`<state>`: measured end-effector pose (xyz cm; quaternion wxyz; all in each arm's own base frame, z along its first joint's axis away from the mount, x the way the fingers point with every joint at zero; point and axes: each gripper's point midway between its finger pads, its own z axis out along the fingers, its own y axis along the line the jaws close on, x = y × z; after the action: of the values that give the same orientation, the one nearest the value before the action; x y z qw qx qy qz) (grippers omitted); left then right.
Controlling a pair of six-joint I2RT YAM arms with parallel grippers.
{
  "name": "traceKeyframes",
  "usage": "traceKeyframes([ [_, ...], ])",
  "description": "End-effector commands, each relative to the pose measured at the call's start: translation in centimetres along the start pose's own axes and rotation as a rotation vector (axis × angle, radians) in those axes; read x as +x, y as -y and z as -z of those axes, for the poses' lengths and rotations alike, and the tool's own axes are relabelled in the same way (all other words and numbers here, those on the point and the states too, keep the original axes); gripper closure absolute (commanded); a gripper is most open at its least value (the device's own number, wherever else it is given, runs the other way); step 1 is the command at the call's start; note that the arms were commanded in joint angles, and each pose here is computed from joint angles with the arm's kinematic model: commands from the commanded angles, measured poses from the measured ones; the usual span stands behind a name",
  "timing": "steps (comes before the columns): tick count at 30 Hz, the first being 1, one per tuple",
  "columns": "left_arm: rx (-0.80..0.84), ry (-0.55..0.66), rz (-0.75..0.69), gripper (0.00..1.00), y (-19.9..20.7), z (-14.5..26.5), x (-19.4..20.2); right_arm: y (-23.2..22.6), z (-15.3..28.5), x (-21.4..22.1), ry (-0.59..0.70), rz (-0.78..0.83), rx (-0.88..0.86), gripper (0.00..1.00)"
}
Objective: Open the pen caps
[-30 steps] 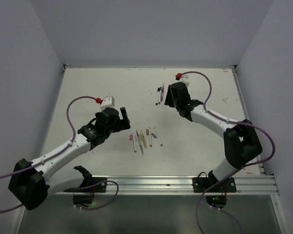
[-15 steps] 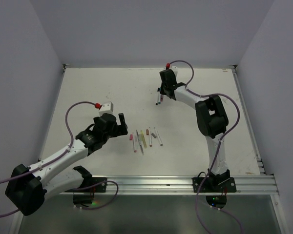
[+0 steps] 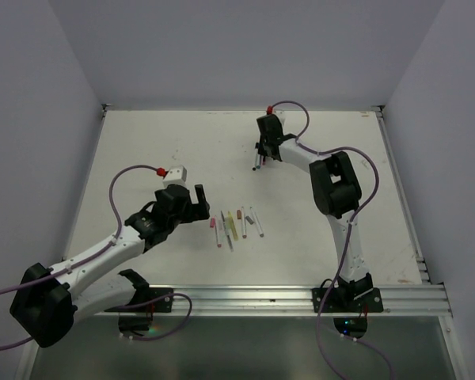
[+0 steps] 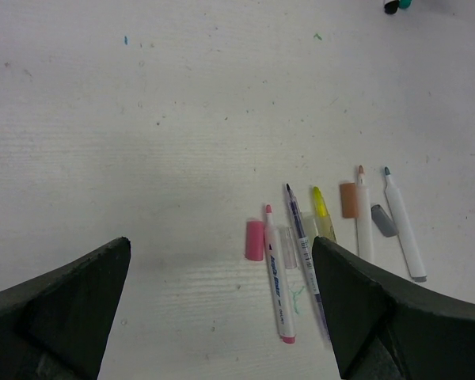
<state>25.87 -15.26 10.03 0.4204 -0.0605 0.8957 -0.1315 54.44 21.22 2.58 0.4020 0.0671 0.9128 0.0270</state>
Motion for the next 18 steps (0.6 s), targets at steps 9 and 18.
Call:
traceKeyframes([
  [9, 0.093, 0.018, 0.016, 0.00, 2.2, -0.1, -0.9, 4.4, 2.7, 3.3, -0.069, 0.043, 0.061, 1.00],
  [18, 0.339, 0.006, 0.097, 0.00, 8.3, 0.8, -3.2, 3.3, 14.0, 3.6, 0.065, 0.056, -0.233, 1.00],
])
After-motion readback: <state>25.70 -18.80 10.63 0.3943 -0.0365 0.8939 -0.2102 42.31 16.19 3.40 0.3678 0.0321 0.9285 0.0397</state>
